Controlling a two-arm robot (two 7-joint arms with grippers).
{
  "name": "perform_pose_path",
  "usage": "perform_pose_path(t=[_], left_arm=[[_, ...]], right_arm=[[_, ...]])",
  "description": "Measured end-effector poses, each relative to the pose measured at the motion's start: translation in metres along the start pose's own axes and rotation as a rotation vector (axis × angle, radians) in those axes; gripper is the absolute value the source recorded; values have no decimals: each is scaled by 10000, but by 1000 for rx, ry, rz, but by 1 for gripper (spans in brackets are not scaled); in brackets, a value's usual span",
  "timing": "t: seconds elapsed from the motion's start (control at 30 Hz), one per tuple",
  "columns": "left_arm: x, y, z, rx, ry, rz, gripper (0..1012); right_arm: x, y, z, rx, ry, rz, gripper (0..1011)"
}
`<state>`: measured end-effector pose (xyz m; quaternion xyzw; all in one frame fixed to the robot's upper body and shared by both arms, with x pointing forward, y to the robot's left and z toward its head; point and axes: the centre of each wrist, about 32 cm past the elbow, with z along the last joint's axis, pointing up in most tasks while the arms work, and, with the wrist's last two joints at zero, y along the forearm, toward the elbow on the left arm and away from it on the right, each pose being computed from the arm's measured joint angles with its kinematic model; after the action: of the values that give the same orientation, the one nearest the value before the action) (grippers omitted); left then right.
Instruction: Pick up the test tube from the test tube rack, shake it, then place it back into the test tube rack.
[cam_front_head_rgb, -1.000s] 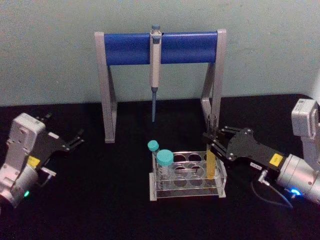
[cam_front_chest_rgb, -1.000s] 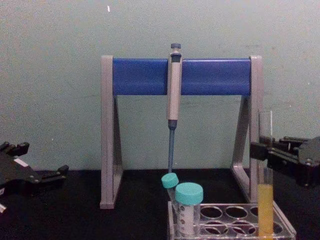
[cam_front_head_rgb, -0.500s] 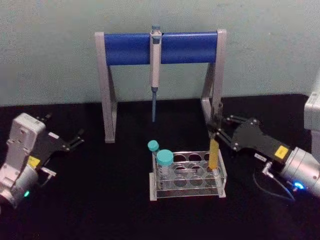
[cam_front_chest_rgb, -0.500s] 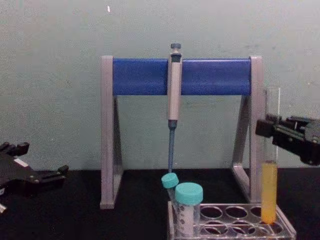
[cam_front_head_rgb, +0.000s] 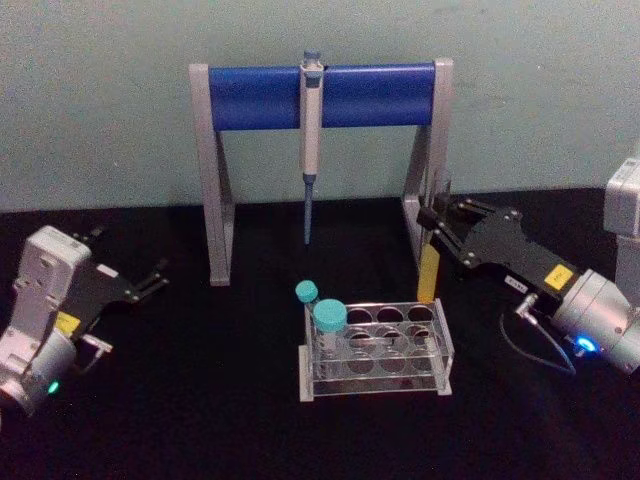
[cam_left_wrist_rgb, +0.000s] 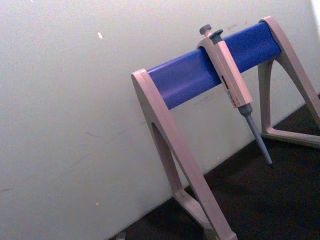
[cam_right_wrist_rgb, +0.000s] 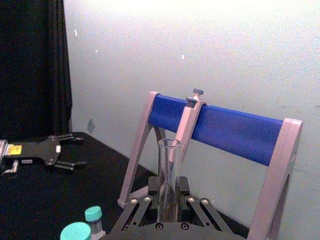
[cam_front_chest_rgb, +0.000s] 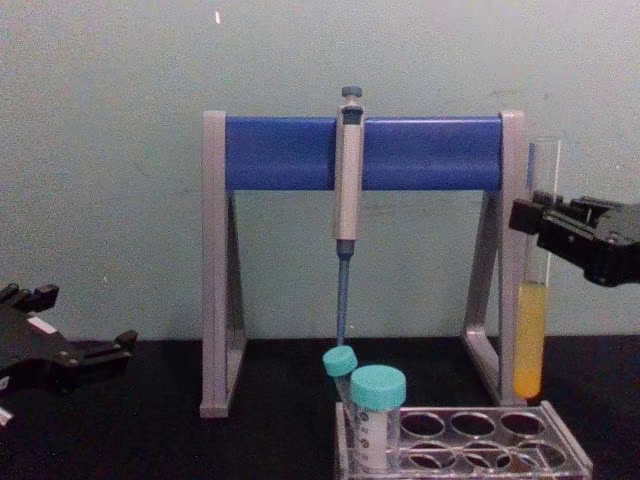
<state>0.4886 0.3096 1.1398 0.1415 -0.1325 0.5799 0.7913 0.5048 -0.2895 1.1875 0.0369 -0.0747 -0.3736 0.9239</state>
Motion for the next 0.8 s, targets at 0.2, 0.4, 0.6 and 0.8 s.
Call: perform_pose_path(t=[0.2,0.4,0.6,0.8], left_arm=[[0,0,0,0,0,0,1001],[0,0,0,0,0,0,1001],[0,0,0,0,0,0,1001],[0,0,0,0,0,0,1001]], right_arm=[[13,34,1,20,-1,-3,238],[22,68,4,31,1,-7,238],[28,144,6,38,3,7,238],[19,210,8,45,11,35,238]])
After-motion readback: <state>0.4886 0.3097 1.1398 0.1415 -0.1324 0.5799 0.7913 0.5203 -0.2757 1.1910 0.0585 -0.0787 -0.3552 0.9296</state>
